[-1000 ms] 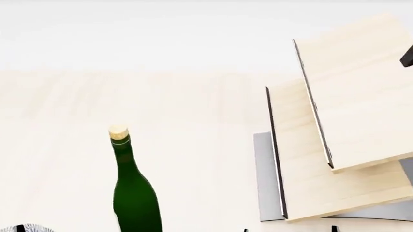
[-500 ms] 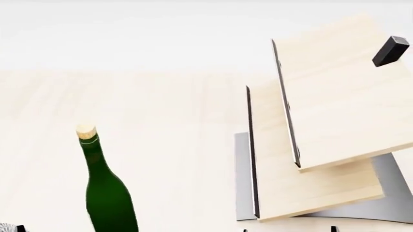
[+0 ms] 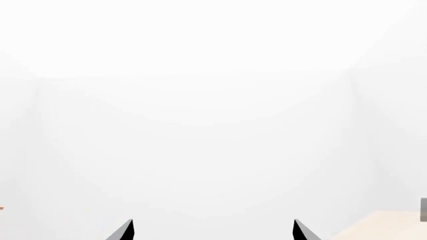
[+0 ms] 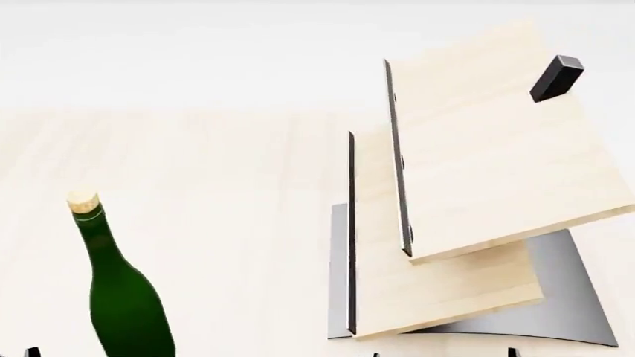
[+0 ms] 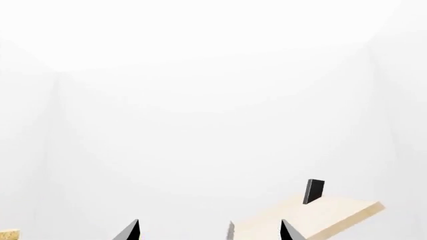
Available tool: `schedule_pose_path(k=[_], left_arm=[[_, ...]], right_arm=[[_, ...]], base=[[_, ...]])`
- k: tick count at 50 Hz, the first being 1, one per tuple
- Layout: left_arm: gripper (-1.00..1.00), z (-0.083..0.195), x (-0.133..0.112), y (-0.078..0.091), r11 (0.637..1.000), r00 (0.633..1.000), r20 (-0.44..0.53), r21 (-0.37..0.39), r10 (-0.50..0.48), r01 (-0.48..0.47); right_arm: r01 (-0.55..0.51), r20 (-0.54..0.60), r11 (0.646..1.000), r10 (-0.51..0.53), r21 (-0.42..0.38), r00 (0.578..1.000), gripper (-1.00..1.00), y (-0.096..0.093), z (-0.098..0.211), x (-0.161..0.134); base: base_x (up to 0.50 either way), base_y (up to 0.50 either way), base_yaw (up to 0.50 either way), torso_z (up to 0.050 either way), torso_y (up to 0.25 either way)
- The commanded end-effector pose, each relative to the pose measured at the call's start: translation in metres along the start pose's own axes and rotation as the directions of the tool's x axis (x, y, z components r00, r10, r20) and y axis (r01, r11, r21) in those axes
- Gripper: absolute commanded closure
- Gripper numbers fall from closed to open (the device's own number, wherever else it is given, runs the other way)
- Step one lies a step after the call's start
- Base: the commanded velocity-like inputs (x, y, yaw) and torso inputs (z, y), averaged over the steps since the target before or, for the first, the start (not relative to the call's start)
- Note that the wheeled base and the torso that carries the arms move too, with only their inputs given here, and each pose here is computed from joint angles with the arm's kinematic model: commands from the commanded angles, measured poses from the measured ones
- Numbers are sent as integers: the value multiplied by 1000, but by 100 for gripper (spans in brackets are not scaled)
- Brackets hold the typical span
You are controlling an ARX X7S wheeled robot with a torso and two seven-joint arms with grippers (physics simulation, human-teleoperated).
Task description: Put the wine bottle on the wine rack.
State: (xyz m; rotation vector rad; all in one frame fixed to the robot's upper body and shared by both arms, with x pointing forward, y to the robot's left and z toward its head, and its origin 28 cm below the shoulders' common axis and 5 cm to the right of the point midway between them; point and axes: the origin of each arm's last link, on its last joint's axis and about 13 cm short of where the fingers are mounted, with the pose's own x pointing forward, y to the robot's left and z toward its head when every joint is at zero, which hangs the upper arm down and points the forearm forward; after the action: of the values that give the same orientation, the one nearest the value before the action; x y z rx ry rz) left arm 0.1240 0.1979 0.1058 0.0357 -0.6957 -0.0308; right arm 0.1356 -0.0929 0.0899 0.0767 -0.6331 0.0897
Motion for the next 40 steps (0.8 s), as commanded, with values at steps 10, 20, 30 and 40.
schedule_pose_path(k=[10,20,30,40], left_arm=[[-100,0,0,0,1000,1000,0,-1,-1,1],[-100,0,0,0,1000,1000,-1,0,-2,2],[-100,-2,0,0,1000,1000,-5,-1,-4,4],[-100,-2,0,-1,1000,1000,-8,1,-7,7]], right_arm=[[0,-6,1000,0,-6,1000,-100,1,-2,0],[-4,-27,999,3,-41,1000,-100,2,-7,1],[-5,-12,999,5,-37,1000,-100,7,-2,17],[11,-6,1000,-12,-24,1000,-100,11,-7,44]], base=[[0,-84,0,0,0],[0,0,0,0,0],[0,0,0,0,0],[0,0,0,0,0]])
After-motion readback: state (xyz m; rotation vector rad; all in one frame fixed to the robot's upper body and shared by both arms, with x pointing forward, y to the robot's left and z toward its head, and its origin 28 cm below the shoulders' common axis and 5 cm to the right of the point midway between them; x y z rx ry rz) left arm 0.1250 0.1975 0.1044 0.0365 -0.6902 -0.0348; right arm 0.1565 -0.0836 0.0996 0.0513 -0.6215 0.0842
